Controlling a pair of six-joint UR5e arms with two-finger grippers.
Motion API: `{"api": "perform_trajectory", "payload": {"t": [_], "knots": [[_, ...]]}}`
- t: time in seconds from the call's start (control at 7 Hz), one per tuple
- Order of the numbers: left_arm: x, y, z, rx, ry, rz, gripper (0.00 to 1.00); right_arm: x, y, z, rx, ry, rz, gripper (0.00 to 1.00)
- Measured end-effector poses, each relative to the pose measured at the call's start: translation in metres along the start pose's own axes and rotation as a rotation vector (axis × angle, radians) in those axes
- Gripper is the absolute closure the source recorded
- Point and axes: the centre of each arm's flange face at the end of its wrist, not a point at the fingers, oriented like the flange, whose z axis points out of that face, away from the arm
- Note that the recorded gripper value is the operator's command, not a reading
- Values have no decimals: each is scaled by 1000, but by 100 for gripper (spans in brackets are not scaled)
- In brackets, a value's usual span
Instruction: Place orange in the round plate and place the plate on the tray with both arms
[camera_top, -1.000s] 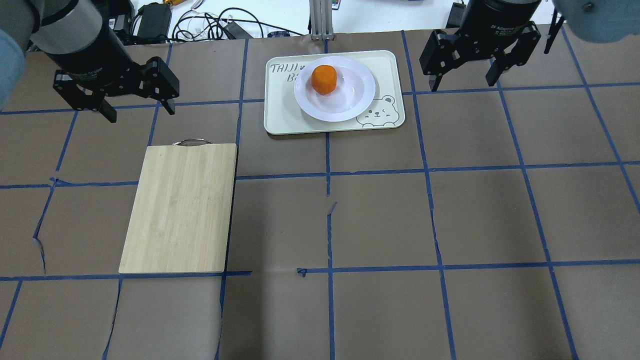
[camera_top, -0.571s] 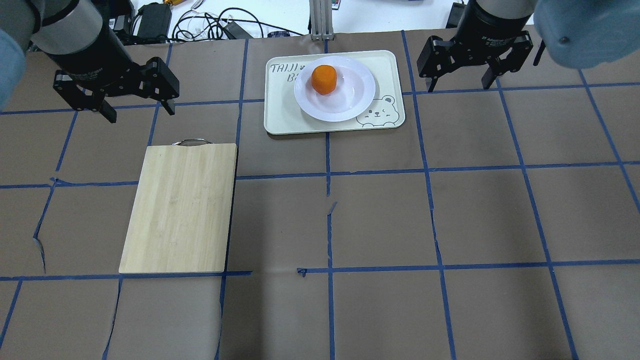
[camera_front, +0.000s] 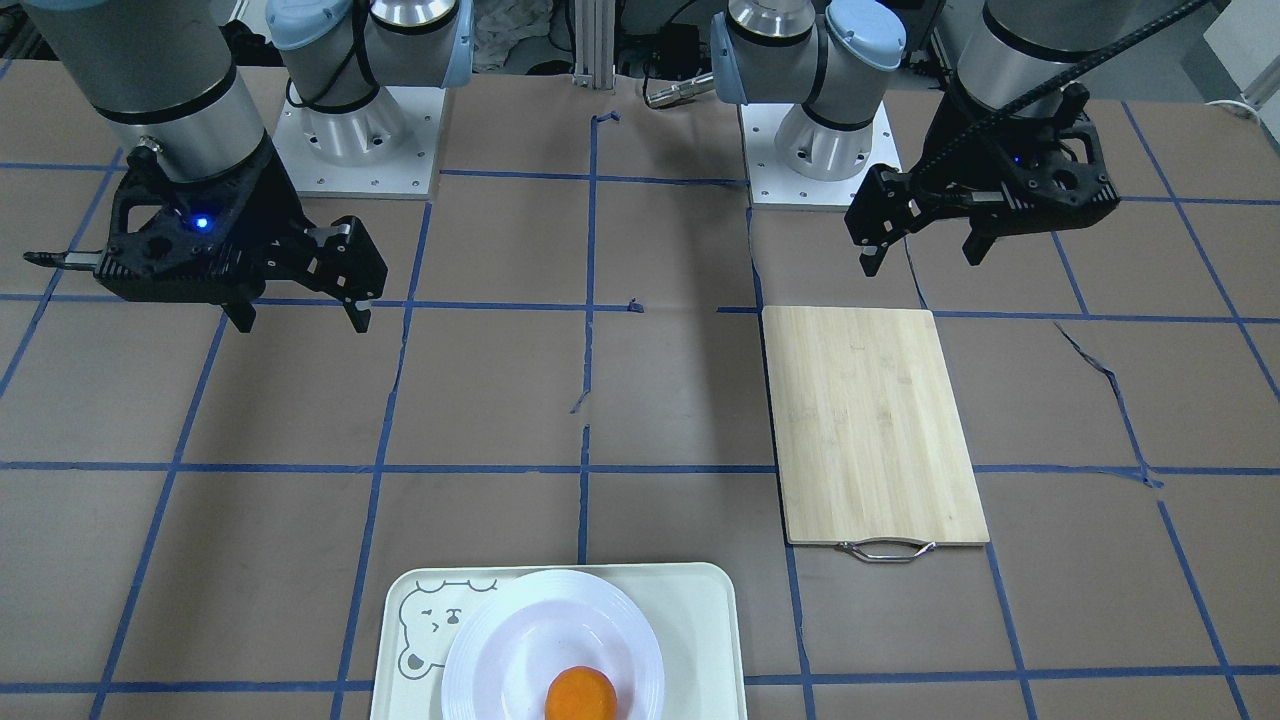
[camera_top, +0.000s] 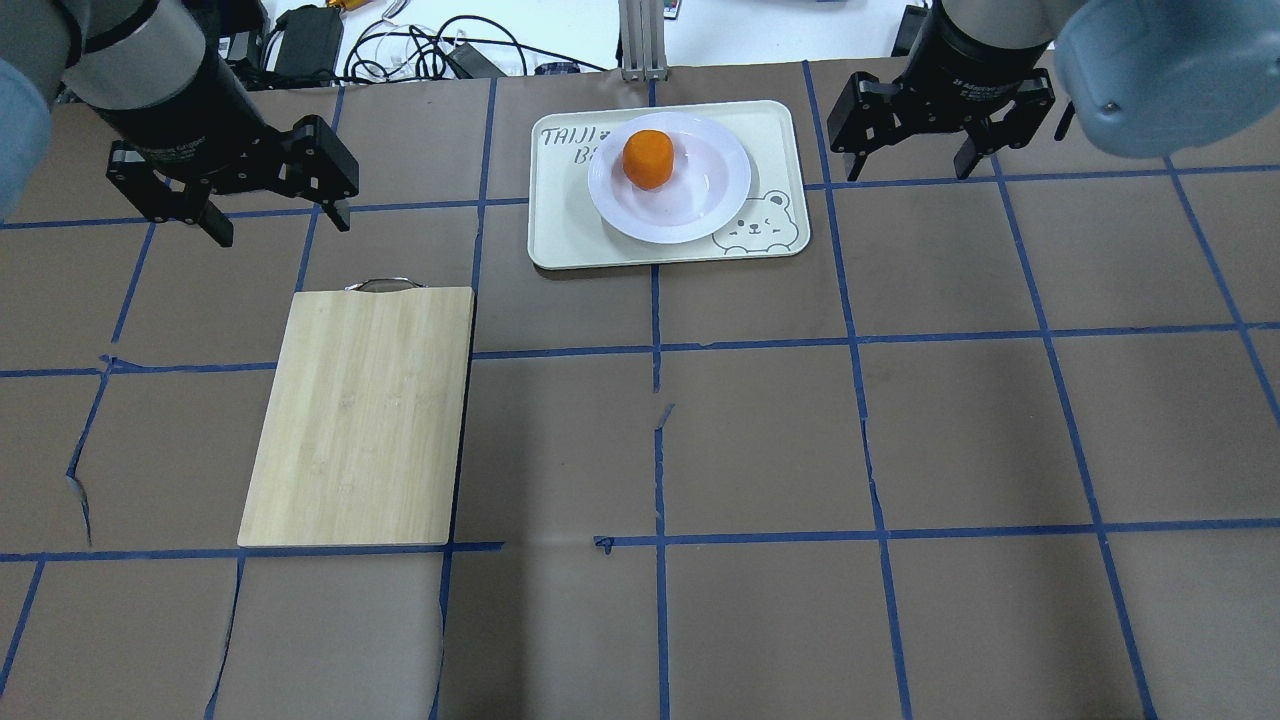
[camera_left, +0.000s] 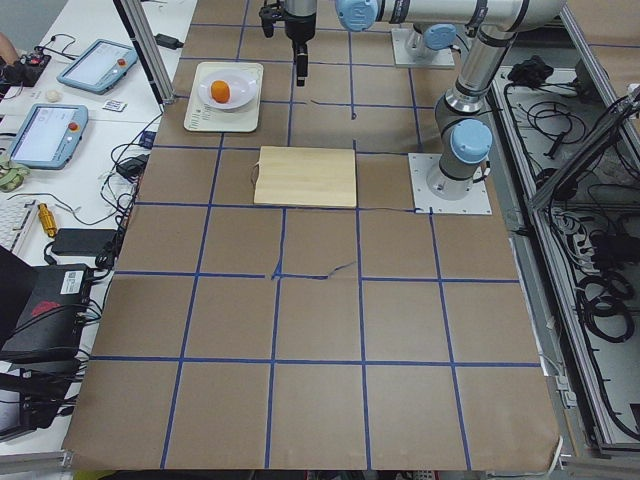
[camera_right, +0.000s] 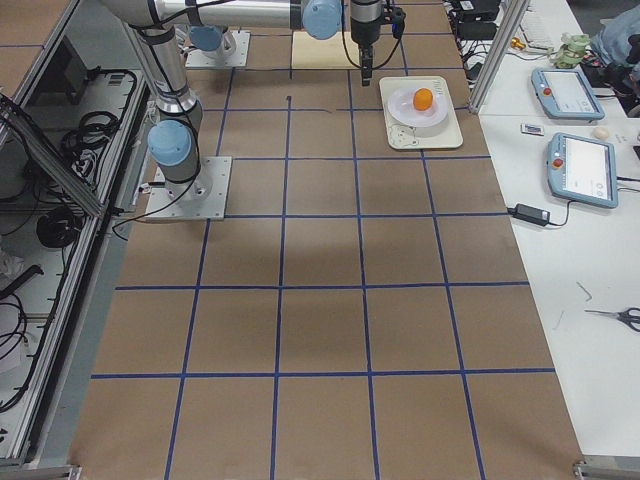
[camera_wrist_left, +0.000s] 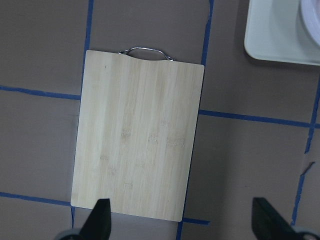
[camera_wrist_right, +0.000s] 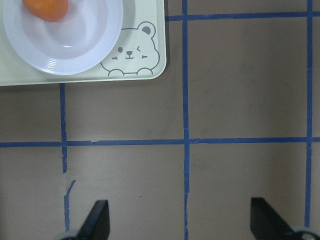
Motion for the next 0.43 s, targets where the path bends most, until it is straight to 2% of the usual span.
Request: {"api": "perform_trajectory", "payload": {"t": [0.43], "knots": [[1,0,0,0,0,3,0,1,0,1,-2,1,2,0]]}}
